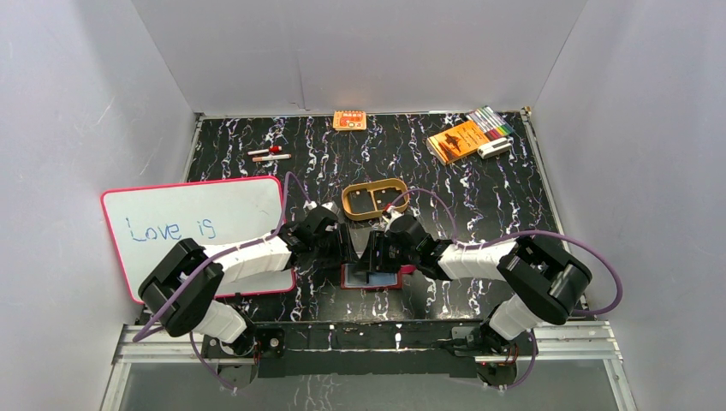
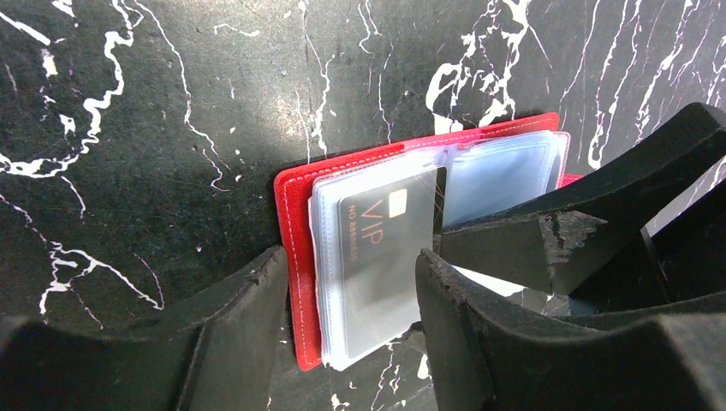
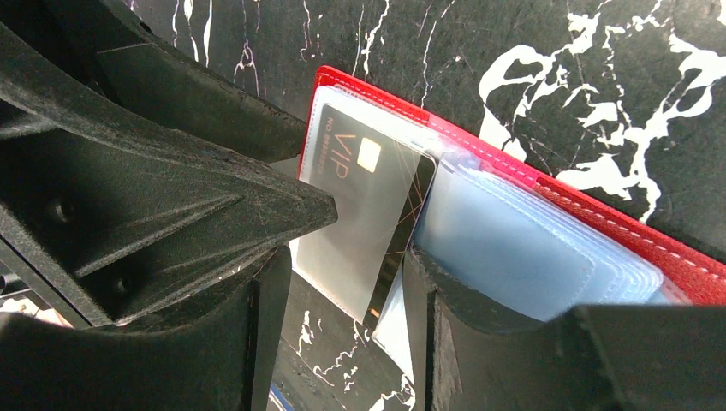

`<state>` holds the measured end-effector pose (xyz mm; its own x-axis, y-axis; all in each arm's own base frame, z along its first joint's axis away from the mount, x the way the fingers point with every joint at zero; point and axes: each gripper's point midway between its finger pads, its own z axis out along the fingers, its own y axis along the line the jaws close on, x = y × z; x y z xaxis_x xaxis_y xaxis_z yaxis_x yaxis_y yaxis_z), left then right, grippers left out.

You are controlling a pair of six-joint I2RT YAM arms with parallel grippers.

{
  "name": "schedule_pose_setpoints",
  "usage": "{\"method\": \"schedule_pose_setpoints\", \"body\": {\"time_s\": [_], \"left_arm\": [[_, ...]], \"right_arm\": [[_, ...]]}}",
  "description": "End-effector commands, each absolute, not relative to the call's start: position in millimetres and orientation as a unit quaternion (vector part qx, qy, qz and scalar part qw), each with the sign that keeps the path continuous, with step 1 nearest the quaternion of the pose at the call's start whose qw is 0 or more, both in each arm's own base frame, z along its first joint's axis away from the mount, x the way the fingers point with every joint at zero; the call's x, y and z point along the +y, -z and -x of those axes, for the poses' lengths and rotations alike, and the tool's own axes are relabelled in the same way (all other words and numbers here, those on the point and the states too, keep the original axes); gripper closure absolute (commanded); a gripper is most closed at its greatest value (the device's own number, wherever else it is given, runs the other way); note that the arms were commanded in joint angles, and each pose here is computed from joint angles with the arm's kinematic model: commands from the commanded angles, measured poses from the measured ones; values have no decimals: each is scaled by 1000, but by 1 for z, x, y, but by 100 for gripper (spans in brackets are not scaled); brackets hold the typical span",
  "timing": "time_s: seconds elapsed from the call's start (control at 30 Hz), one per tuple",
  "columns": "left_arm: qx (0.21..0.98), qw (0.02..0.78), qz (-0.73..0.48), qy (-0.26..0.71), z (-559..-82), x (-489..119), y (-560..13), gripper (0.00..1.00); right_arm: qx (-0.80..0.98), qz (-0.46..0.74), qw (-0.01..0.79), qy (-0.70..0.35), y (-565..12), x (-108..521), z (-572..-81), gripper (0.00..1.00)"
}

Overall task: Put the credit cards into the card holder
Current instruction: Insert the credit card into the card holder.

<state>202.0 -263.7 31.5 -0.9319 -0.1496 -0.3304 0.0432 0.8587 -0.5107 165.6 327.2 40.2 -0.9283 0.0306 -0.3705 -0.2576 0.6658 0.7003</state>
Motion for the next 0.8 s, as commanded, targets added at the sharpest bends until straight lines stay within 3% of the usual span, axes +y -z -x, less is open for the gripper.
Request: {"method": "schedule_pose_setpoints", "body": {"time_s": [0.0,0.4,0.77], "left_arm": [[937,158,19,311,-192,-282,-41,47],[937,169,23,306,-194,-279,-44,47],[949,176,37,260,-196,-262,-37,47]], "right_arm": [[878,86,190,-431,-51,340,-163,41],[859,92,207,-460,-70,347,-163,38],[901,63,206,-378,-54,324,-169,36]]}}
